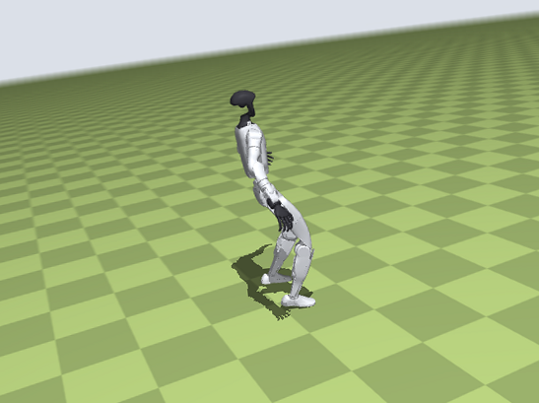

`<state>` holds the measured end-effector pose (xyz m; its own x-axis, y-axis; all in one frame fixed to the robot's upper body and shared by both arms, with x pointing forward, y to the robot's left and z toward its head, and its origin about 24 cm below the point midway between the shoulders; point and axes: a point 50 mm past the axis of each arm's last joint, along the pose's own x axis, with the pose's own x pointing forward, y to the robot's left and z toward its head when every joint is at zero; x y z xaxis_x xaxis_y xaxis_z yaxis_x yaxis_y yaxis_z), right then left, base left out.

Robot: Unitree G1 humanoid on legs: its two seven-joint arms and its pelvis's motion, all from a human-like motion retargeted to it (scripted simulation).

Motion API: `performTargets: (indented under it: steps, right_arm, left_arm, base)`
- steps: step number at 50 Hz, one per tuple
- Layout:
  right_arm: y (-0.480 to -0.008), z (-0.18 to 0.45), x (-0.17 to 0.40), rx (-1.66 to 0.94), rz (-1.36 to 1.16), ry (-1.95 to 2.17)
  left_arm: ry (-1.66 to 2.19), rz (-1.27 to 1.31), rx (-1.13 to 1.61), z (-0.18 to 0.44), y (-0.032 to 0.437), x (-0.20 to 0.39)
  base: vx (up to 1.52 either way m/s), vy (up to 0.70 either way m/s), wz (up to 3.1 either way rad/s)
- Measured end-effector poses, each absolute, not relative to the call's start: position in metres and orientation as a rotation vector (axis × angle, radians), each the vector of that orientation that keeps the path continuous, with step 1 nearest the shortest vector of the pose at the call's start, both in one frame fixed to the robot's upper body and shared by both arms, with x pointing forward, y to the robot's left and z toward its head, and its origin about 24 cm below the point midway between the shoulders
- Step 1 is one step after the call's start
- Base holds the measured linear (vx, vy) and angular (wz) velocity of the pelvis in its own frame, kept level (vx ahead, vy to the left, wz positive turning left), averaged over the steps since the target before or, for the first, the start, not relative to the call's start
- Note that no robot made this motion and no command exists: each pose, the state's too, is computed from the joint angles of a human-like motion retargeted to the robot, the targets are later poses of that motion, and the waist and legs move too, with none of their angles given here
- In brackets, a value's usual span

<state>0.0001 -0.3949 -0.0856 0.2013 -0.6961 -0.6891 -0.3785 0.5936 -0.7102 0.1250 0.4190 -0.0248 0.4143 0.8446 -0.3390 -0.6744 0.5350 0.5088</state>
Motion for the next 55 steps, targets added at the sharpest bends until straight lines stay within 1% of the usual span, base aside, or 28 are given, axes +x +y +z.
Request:
performTargets:
  steps: [2, 3, 5, 7, 8, 10, 12, 13, 15, 18, 22, 25, 28, 33, 37, 42, 44, 46, 48, 51, 53, 55]
  right_arm:
    - [-0.389, -0.089, 0.055, -1.064, -0.515, 1.281]
    - [-0.381, -0.087, 0.086, -1.013, -0.617, 1.170]
    - [-0.355, -0.080, 0.144, -0.810, -0.658, 0.915]
    - [-0.324, -0.062, 0.194, -0.672, -0.449, 0.670]
    - [-0.306, -0.048, 0.218, -0.677, -0.315, 0.556]
    - [-0.269, -0.019, 0.254, -0.828, -0.081, 0.336]
    - [-0.238, 0.015, 0.284, -1.089, 0.028, 0.103]
    - [-0.227, 0.031, 0.295, -1.217, 0.048, -0.001]
    - [-0.208, 0.057, 0.312, -1.346, 0.037, -0.170]
    - [-0.183, 0.066, 0.325, -1.253, 0.033, -0.218]
    - [-0.156, 0.050, 0.333, -1.089, 0.104, -0.115]
    - [-0.141, 0.039, 0.332, -1.068, 0.167, -0.074]
    - [-0.136, 0.031, 0.325, -1.009, 0.204, -0.045]
    - [-0.141, 0.012, 0.313, -0.949, 0.181, 0.065]
    - [-0.133, -0.005, 0.303, -0.902, 0.198, 0.150]
    - [-0.112, -0.021, 0.288, -0.825, 0.345, 0.204]
    - [-0.106, -0.012, 0.292, -0.784, 0.365, 0.173]
    - [-0.100, -0.006, 0.291, -0.729, 0.350, 0.114]
    - [-0.095, 0.001, 0.288, -0.666, 0.334, 0.057]
    - [-0.094, 0.015, 0.288, -0.578, 0.257, -0.004]
    - [-0.096, 0.019, 0.284, -0.509, 0.237, -0.018]
    - [-0.103, 0.020, 0.279, -0.457, 0.214, -0.020]
  left_arm:
    - [0.651, 0.952, 0.231, -0.049, 0.395, 0.110]
    - [0.696, 0.897, 0.217, -0.063, 0.380, 0.103]
    - [0.818, 0.724, 0.244, -0.090, 0.348, 0.084]
    - [0.956, 0.527, 0.294, -0.115, 0.315, 0.053]
    - [1.022, 0.468, 0.301, -0.125, 0.301, 0.036]
    - [1.172, 0.444, 0.282, -0.140, 0.276, -0.008]
    - [1.310, 0.511, 0.225, -0.149, 0.258, -0.042]
    - [1.373, 0.553, 0.194, -0.153, 0.250, -0.056]
    - [1.484, 0.589, 0.157, -0.158, 0.236, -0.075]
    - [1.597, 0.581, 0.158, -0.159, 0.224, -0.096]
    - [1.631, 0.545, 0.134, -0.159, 0.216, -0.105]
    - [1.585, 0.513, 0.101, -0.162, 0.214, -0.092]
    - [1.499, 0.435, 0.119, -0.166, 0.218, -0.064]
    - [1.299, 0.378, 0.176, -0.167, 0.227, 0.018]
    - [1.121, 0.293, 0.240, -0.155, 0.235, 0.089]
    - [0.815, 0.157, 0.350, -0.117, 0.240, 0.174]
    - [0.619, 0.151, 0.346, -0.082, 0.239, 0.219]
    - [0.433, 0.162, 0.300, -0.050, 0.227, 0.247]
    - [0.265, 0.145, 0.247, -0.021, 0.210, 0.265]
    - [0.098, 0.077, 0.211, 0.010, 0.187, 0.273]
    - [0.042, 0.031, 0.237, 0.016, 0.178, 0.266]
    - [0.049, -0.003, 0.283, 0.010, 0.175, 0.251]
  base:
    - [0.43, -0.19, -1.04]
    - [0.43, -0.13, -1.20]
    - [0.47, -0.01, -1.19]
    - [0.48, 0.24, -0.65]
    - [0.41, 0.16, -0.74]
    - [0.32, -0.12, -1.32]
    - [0.22, -0.19, -1.52]
    - [0.20, -0.05, -1.25]
    - [0.20, 0.02, -1.28]
    - [0.19, 0.05, -1.26]
    - [0.16, 0.09, -0.62]
    - [0.13, 0.08, -0.12]
    - [0.09, 0.06, 0.43]
    - [0.00, 0.03, 0.85]
    - [-0.03, 0.03, 1.23]
    - [-0.04, 0.07, 1.46]
    - [-0.05, 0.13, 1.79]
    - [-0.01, 0.17, 1.82]
    - [0.01, 0.20, 1.90]
    - [0.04, 0.24, 2.24]
    - [0.13, 0.29, 2.40]
    - [0.21, 0.34, 2.68]
